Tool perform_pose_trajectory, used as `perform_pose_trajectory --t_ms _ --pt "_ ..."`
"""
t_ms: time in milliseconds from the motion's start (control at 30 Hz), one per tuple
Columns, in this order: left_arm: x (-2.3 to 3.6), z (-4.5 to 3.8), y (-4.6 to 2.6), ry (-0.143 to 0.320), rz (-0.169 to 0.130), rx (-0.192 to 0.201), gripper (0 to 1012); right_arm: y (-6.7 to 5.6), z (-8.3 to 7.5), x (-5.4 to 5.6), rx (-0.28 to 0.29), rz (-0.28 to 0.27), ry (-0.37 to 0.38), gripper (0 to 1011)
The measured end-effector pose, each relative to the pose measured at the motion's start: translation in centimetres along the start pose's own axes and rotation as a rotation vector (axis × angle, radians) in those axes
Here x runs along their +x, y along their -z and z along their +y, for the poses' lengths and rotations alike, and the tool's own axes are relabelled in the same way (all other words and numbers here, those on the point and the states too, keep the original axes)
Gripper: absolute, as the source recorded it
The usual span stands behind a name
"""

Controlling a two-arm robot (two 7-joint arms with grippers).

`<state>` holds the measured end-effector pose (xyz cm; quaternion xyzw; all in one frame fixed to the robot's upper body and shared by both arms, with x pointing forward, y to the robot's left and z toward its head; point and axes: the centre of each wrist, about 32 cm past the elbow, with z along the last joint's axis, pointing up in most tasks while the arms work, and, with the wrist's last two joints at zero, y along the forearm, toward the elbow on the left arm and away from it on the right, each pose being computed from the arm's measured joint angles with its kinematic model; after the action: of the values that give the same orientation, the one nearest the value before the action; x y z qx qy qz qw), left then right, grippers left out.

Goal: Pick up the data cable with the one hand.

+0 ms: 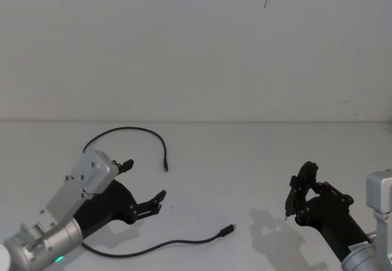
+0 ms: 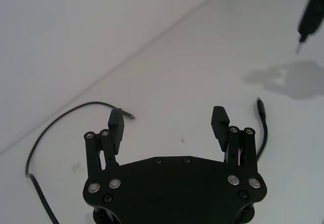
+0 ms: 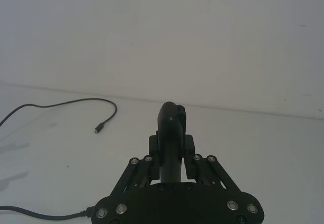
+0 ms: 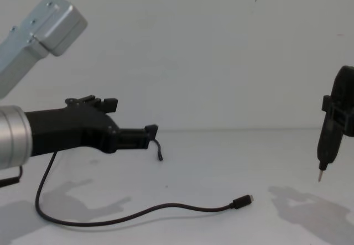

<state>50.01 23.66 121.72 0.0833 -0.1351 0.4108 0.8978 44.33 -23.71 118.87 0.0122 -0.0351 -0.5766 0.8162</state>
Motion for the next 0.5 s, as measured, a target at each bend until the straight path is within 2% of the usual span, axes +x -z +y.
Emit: perform_pose_trajectory --t_ms 67,100,200,267,300,400,500 --pt "1.23 0.22 -0.04 0.058 -0.010 0.025 1001 0.0 0.0 0.0 0.000 0.000 0.000 263" --pt "1.23 0.22 -0.04 0.058 -0.010 0.025 1001 0.0 0.0 0.0 0.000 0.000 0.000 263" --pt "2.63 0.23 -0.11 0.125 -0.018 0.058 1001 0.0 0.0 0.0 0.000 0.000 0.000 263" --pt "3.34 0.10 -0.21 0.167 -0.020 0.079 1000 0.0 0.0 0.0 0.000 0.000 0.000 263" --pt "3.34 0.10 -0.21 0.167 -0.020 0.079 1001 0.0 0.0 0.0 0.000 0.000 0.000 263" --pt "4.14 -0.22 -0.33 0.221 -0.021 0.106 1001 0.0 0.0 0.0 0.000 0.000 0.000 263" --pt "4.54 -0.66 -0.45 0.265 -0.021 0.128 1001 0.0 0.0 0.0 0.000 0.000 0.000 263"
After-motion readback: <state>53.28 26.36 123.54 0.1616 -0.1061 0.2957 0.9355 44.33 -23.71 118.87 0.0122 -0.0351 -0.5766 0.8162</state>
